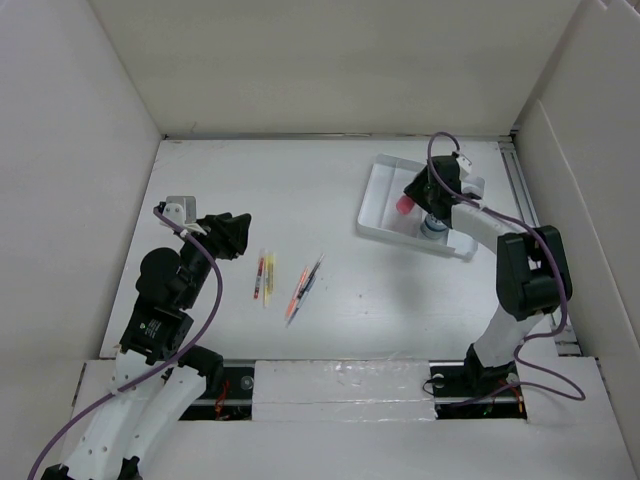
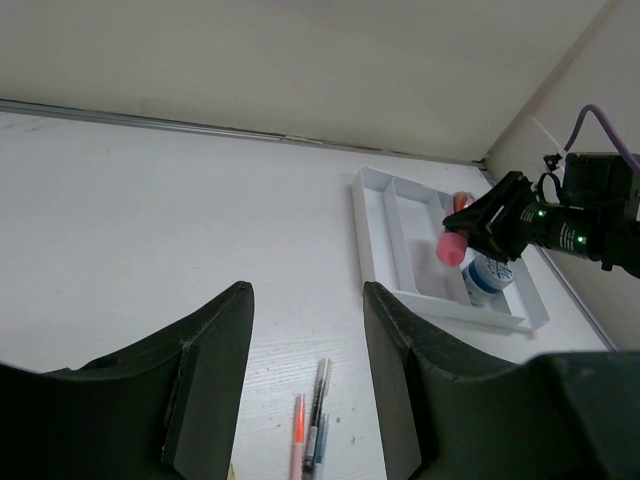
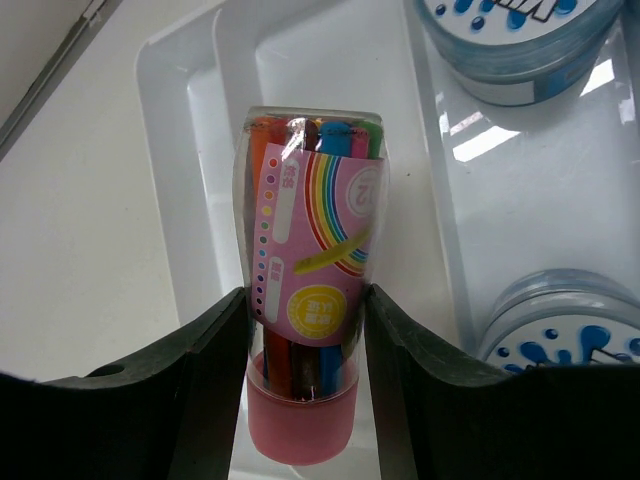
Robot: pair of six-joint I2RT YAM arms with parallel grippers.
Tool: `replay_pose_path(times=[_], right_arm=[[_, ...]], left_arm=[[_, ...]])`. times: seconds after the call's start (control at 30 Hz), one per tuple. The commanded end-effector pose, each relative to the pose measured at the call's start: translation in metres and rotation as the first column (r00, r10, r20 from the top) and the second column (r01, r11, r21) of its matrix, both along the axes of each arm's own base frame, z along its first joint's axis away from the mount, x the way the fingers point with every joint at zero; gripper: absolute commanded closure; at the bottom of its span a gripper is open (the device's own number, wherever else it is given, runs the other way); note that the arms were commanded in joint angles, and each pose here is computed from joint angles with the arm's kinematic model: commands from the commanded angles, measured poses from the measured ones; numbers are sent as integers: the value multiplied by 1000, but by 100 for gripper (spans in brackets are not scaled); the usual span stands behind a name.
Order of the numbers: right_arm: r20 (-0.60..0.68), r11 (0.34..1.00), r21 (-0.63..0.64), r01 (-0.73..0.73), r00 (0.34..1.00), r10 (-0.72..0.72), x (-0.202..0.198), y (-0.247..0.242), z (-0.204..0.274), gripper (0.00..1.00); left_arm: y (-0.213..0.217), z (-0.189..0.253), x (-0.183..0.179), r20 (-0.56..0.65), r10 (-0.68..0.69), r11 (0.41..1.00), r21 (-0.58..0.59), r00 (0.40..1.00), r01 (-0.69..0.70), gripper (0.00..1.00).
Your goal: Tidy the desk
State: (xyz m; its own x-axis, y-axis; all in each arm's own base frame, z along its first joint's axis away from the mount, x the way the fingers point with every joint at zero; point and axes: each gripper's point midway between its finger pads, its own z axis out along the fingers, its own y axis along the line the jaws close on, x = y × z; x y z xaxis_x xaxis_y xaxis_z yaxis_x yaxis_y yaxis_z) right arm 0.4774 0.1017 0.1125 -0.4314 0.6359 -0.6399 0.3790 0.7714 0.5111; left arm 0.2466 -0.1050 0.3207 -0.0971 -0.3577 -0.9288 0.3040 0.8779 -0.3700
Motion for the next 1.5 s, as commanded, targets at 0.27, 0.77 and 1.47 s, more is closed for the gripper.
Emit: replay_pose_path(times=[0.27, 0.77, 1.47], right_arm=[[88, 998, 3, 56, 995, -56, 18, -5, 30, 22], [206, 949, -46, -312, 927, 314, -75, 171, 54, 100], [27, 691, -55, -721, 691, 722, -174, 371, -19, 58]], left_arm=[[-1, 15, 1, 45, -4, 1000, -15, 999, 4, 56], [1, 12, 5, 22, 18, 1000, -25, 1000, -18, 60], [16, 23, -4, 53, 87, 993, -79, 995, -83, 60]])
